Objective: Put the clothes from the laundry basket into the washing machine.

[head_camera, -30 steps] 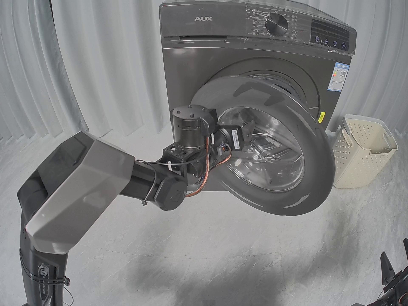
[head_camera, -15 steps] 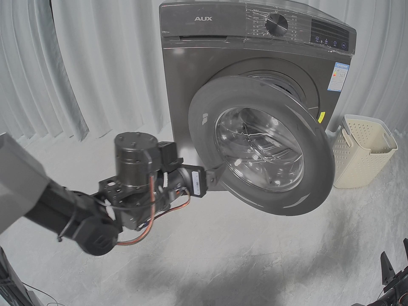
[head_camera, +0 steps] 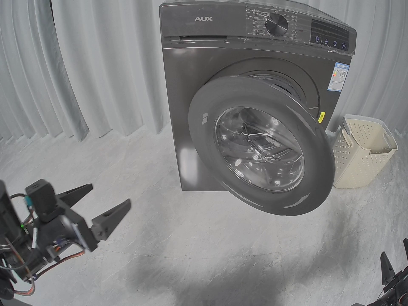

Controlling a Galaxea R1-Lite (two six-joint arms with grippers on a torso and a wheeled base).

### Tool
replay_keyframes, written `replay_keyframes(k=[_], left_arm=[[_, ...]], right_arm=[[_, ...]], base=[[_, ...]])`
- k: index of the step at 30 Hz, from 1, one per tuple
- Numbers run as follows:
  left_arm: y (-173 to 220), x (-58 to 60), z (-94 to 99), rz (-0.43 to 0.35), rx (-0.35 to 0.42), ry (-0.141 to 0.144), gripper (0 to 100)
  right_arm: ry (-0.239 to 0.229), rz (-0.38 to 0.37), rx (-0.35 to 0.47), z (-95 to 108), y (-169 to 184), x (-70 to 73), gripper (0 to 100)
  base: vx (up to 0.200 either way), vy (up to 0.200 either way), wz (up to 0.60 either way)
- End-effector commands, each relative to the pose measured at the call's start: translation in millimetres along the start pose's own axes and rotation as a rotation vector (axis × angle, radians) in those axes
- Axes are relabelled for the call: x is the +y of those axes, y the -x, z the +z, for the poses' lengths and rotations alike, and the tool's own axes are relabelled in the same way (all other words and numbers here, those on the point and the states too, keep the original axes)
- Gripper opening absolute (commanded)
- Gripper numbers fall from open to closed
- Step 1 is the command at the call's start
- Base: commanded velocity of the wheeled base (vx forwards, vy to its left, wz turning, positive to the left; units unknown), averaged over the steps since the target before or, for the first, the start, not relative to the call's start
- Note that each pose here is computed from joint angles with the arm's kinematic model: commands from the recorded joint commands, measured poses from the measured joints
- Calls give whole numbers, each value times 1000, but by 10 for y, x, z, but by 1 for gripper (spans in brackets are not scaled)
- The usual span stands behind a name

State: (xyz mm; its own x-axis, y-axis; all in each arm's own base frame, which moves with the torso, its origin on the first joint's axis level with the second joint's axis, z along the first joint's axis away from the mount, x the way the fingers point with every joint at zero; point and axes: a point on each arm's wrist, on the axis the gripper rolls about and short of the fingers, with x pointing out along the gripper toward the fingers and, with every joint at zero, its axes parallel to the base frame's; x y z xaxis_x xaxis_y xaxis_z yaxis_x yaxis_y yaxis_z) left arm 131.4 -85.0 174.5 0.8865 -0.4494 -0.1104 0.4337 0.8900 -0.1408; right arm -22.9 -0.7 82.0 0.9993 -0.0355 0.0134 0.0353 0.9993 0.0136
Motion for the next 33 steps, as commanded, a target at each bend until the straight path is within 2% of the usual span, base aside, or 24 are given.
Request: replay_keyframes(k=[1,5,8,10,13,15,17,19,20,21,24,25,26,28,30,31,32,33], left_arm=[[1197,304,-511,217,-191,-20,100],[1375,308,-646,301,-212,-20,100],[1438,301,-720,326,-210,-23,100],[1460,299,-746,354,-210,-35,100],[1532,275,-792,419,-253,-71,100],[1570,254,-851,433,-255,-96,100],[1596,233,-930,438,-236,-119,100],[1626,207,-1066,409,-197,-122,100],[1629,205,-1085,397,-190,-122,100],[1642,196,-1106,369,-180,-110,100],[1641,196,-1101,365,-190,-114,100],[1641,196,-1101,365,-190,-114,100],[1643,195,-1096,369,-193,-110,100],[1641,197,-1100,370,-195,-107,100],[1642,199,-1094,383,-202,-114,100],[1644,208,-1095,418,-206,-113,100],[1644,208,-1095,418,-206,-113,100],[1643,231,-1157,487,-143,-105,100]], right_arm=[[1,-4,1,-52,0,0,100],[1,0,1,-52,0,0,100],[3,0,1,-52,0,0,100],[6,0,1,-52,0,1,100],[4,6,3,-54,0,2,100],[5,20,-6,-44,0,5,100],[-3,32,-57,37,14,10,100],[1,58,-234,397,131,13,100],[1,66,-264,466,162,13,100],[-2,123,-235,637,150,18,100],[-60,251,15,617,-93,37,100],[-60,251,15,617,-93,37,100],[-80,308,136,593,-253,58,100],[-78,365,244,633,-461,110,100],[-75,410,288,693,-665,183,100],[-75,410,288,693,-665,183,100],[-74,418,304,717,-795,227,100],[-81,407,327,750,-1049,299,100]], base=[[0,0,0],[0,0,0],[0,0,0],[0,0,0],[0,0,0],[0,0,0],[0,0,0],[0,0,0],[0,0,0],[0,0,0],[0,0,0],[0,0,0],[0,0,0],[0,0,0],[0,0,0],[0,0,0],[0,0,0],[0,0,0]])
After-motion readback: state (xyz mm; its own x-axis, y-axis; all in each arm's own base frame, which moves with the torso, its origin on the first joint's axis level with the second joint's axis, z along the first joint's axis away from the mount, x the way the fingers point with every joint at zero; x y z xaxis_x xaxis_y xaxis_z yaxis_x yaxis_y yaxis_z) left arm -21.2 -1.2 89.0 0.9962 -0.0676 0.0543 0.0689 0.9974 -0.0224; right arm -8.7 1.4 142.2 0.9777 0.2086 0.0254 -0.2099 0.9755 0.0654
